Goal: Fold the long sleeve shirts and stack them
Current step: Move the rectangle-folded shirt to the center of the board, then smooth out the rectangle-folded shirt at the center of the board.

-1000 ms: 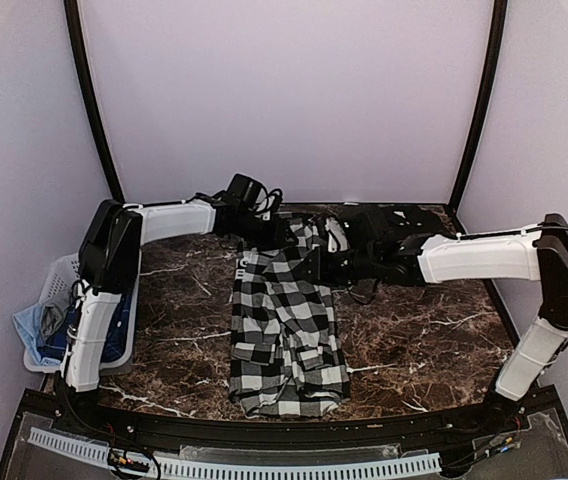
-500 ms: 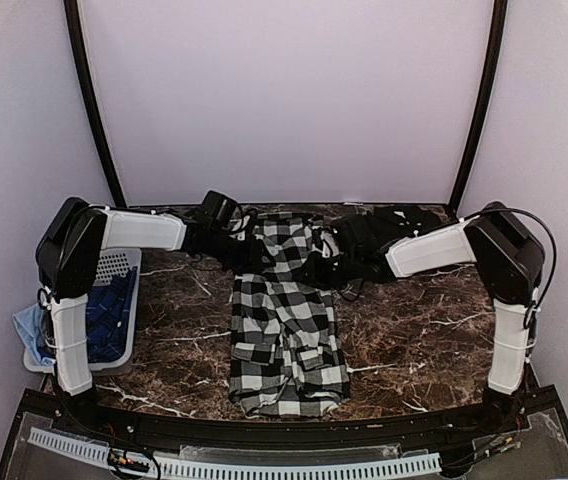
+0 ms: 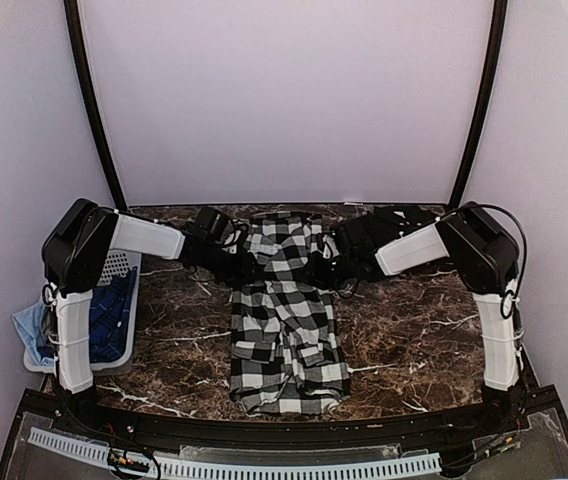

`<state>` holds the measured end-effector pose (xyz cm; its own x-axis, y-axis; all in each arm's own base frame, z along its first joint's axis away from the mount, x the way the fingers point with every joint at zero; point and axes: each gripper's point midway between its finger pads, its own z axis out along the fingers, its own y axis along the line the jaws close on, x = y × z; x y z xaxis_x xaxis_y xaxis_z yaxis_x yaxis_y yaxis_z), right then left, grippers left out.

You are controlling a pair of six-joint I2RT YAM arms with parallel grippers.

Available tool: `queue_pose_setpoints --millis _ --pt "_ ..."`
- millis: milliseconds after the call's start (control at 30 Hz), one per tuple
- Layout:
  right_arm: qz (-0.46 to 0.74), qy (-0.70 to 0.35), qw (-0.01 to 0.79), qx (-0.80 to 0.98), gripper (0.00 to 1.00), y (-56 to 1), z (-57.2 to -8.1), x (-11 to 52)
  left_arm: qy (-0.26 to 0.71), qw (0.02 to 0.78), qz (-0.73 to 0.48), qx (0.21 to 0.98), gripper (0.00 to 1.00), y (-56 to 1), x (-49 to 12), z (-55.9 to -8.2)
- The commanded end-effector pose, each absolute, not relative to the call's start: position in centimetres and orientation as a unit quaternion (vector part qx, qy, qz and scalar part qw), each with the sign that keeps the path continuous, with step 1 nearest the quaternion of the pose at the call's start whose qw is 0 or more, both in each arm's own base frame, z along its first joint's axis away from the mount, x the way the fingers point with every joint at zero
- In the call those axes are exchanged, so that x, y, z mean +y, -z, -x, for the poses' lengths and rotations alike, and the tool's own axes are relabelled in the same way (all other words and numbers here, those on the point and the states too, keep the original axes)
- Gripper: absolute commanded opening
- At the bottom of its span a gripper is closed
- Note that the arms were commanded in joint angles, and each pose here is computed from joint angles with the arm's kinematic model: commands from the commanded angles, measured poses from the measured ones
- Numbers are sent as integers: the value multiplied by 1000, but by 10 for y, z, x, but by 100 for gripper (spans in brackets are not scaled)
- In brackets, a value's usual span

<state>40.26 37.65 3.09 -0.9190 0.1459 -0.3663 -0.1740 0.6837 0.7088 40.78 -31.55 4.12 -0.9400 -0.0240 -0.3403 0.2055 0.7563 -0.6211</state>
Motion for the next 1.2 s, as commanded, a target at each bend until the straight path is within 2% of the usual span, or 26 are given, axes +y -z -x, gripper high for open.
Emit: queue_pose_setpoints --millis 0,267,533,700,833,1000,1167 --pt "-3 -397 203 895 15 -16 -425 376 338 179 -43 923 43 -36 -313 -430" --pt "-10 -399 198 895 15 -12 -452 377 324 194 -39 925 43 -37 -310 -466" --pt "13 -411 221 884 17 -54 -449 376 318 214 -54 922 44 -62 -308 -486" --pt "34 -406 247 879 19 -88 -437 366 341 222 -63 912 44 -97 -314 -485" --pt "55 -392 248 884 19 -99 -415 358 348 220 -52 910 44 -119 -309 -471" --pt "86 -385 229 890 19 -99 -363 353 370 198 -34 907 44 -123 -295 -427" --pt "113 -354 206 905 19 -82 -311 348 404 156 -23 901 37 -116 -292 -377"
